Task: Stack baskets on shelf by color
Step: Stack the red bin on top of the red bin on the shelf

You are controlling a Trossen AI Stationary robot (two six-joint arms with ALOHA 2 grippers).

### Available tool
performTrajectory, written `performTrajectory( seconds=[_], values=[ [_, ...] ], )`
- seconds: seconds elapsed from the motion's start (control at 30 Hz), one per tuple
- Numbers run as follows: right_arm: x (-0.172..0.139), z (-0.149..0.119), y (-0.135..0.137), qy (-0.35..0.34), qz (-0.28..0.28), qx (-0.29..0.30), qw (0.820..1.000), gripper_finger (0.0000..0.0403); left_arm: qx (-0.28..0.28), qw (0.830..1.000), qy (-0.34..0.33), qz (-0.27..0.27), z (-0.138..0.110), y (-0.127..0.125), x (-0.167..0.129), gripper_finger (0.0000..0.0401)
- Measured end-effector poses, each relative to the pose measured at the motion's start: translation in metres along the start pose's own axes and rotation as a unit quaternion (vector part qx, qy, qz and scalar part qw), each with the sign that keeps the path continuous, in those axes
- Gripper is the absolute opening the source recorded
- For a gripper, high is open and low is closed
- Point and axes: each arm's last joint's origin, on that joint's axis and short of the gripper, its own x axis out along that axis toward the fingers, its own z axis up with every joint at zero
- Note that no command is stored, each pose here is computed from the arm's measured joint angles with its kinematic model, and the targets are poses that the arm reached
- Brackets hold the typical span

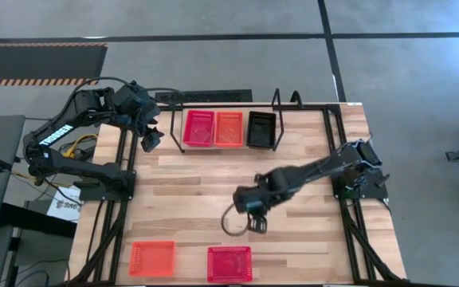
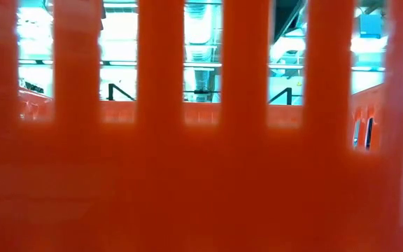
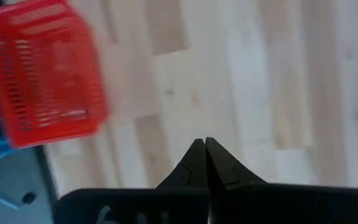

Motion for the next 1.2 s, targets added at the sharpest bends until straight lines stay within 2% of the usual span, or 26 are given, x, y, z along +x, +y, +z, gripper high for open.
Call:
performTrajectory(
  seconds=[0.27, 0.47, 0.6, 0.8, 0.97, 1.03, 1.2],
  values=[
    [-0.001, -0.018, 0.044, -0.049, 0.015, -0.03, 0.998, 0.0, -0.02, 1.0, 0.0, -0.001, 0.0, 0.0, 0.0, 0.0234],
    [-0.005, -0.028, 0.08, -0.103, 0.07, -0.062, 0.99, 0.0, -0.036, 0.999, 0.002, -0.012, 0.0, -0.001, 0.0, 0.0234],
    [-0.007, -0.031, 0.09, -0.123, 0.091, -0.071, 0.986, 0.0006, -0.036, 0.999, 0.002, -0.014, 0.0, -0.001, 0.0, 0.0234],
    [0.007, -0.026, 0.09, -0.116, 0.079, -0.056, 0.988, 0.0048, -0.045, 0.999, 0.003, -0.017, 0.0, -0.001, 0.0, 0.0234],
    [0.037, -0.016, 0.089, -0.098, 0.069, -0.038, 0.992, 0.0087, -0.039, 0.999, 0.003, -0.021, 0.0, -0.003, 0.0, 0.0234],
    [0.049, -0.011, 0.091, -0.095, 0.086, -0.036, 0.991, 0.0104, -0.034, 0.999, 0.004, -0.024, 0.0, -0.005, 0.0, 0.0234],
    [0.077, -0.014, 0.095, -0.038, 0.107, -0.058, 0.992, 0.0149, -0.021, 0.999, 0.004, -0.026, -0.001, -0.008, 0.0, 0.0234]
  ],
)
